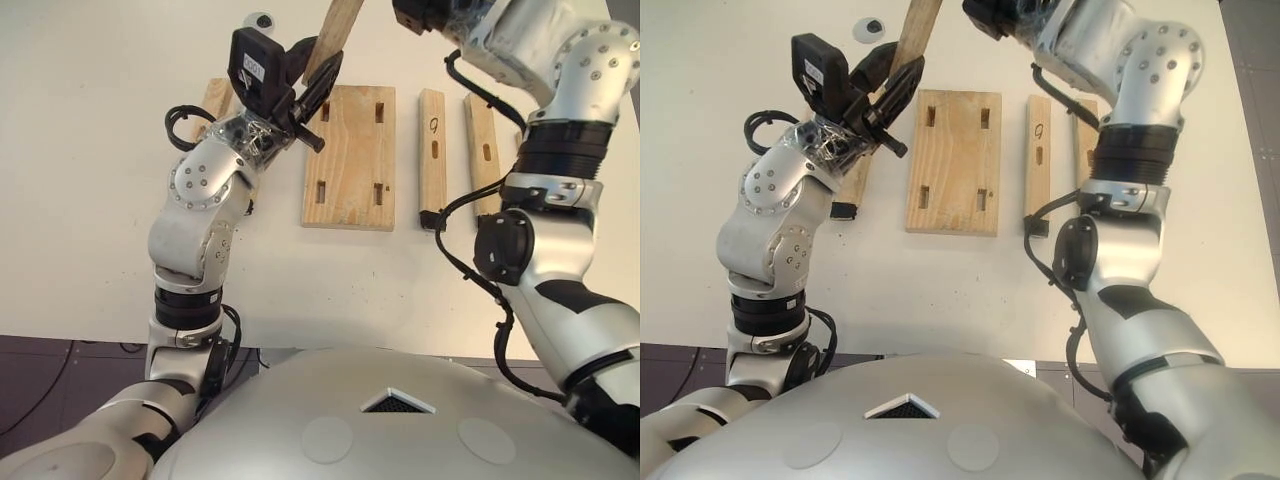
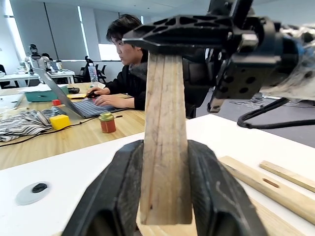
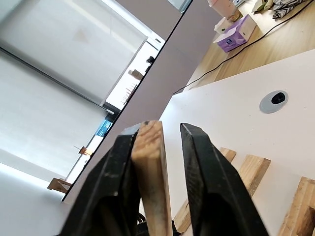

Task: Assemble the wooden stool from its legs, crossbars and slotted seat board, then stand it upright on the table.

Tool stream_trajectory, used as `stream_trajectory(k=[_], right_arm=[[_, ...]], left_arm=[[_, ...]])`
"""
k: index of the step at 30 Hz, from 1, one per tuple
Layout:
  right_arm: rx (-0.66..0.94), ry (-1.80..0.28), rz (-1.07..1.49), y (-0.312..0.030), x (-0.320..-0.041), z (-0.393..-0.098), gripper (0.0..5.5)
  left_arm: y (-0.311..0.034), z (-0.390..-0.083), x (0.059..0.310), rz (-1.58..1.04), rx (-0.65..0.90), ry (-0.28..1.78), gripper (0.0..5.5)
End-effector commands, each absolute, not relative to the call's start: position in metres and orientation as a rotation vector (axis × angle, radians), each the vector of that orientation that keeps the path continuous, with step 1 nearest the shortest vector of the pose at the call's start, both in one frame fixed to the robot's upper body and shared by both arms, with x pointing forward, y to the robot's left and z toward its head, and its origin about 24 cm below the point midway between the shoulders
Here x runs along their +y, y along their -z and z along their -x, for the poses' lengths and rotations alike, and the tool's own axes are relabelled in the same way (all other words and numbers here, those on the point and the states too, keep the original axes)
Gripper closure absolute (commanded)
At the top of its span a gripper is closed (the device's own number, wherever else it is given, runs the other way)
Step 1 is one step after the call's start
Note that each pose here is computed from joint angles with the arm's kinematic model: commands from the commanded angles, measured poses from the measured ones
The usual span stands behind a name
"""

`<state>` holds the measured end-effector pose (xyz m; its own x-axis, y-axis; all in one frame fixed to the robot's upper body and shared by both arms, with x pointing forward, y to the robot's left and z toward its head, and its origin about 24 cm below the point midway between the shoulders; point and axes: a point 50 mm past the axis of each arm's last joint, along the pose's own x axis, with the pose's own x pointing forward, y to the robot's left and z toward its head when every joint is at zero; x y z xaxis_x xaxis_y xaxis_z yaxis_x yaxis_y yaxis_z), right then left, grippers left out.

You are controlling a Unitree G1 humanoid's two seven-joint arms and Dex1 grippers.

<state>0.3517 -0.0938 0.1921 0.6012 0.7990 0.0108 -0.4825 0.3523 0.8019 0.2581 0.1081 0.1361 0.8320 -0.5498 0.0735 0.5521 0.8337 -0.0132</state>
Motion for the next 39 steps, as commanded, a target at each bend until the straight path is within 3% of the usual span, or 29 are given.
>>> stream_trajectory(k=[1, 9, 12, 15, 17, 20, 23, 25, 30, 35, 39], right_arm=[[0.440, -0.852, -0.808, -0.195, -0.097, -0.355, 4.93], [0.322, -0.815, -0.740, -0.206, -0.095, -0.360, 5.11], [0.265, -0.709, -0.708, -0.199, -0.102, -0.362, 5.11], [0.192, -0.455, -0.631, -0.184, -0.132, -0.368, 5.11], [0.148, -0.218, -0.593, -0.164, -0.168, -0.364, 5.11], [0.088, 0.039, -0.541, -0.140, -0.205, -0.341, 5.11], [-0.032, 0.176, -0.440, -0.141, -0.233, -0.307, 5.11], [-0.055, 0.211, -0.389, -0.140, -0.247, -0.293, 5.11], [-0.058, 0.225, -0.400, -0.139, -0.248, -0.292, 5.11], [0.036, 0.247, -0.495, -0.107, -0.240, -0.265, 5.11], [0.080, 0.212, -0.446, -0.109, -0.232, -0.254, 5.11]], left_arm=[[-0.139, -0.264, 0.105, 0.031, -0.097, 0.548, 4.27], [-0.140, -0.274, 0.100, 0.067, -0.115, 0.521, 4.27], [-0.136, -0.279, 0.105, 0.064, -0.090, 0.495, 3.64], [-0.139, -0.282, 0.112, 0.082, -0.086, 0.450, 3.19], [-0.135, -0.287, 0.122, 0.044, -0.062, 0.390, 2.97], [-0.132, -0.290, 0.147, 0.047, -0.032, 0.262, 2.97], [-0.123, -0.285, 0.171, 0.011, 0.025, 0.183, 2.97], [-0.119, -0.285, 0.189, 0.052, 0.041, 0.096, 3.26], [-0.125, -0.305, 0.220, 0.076, 0.035, -0.092, 4.09], [-0.119, -0.306, 0.233, 0.076, 0.051, -0.138, 4.11], [-0.115, -0.298, 0.231, 0.086, 0.057, -0.150, 4.11]])
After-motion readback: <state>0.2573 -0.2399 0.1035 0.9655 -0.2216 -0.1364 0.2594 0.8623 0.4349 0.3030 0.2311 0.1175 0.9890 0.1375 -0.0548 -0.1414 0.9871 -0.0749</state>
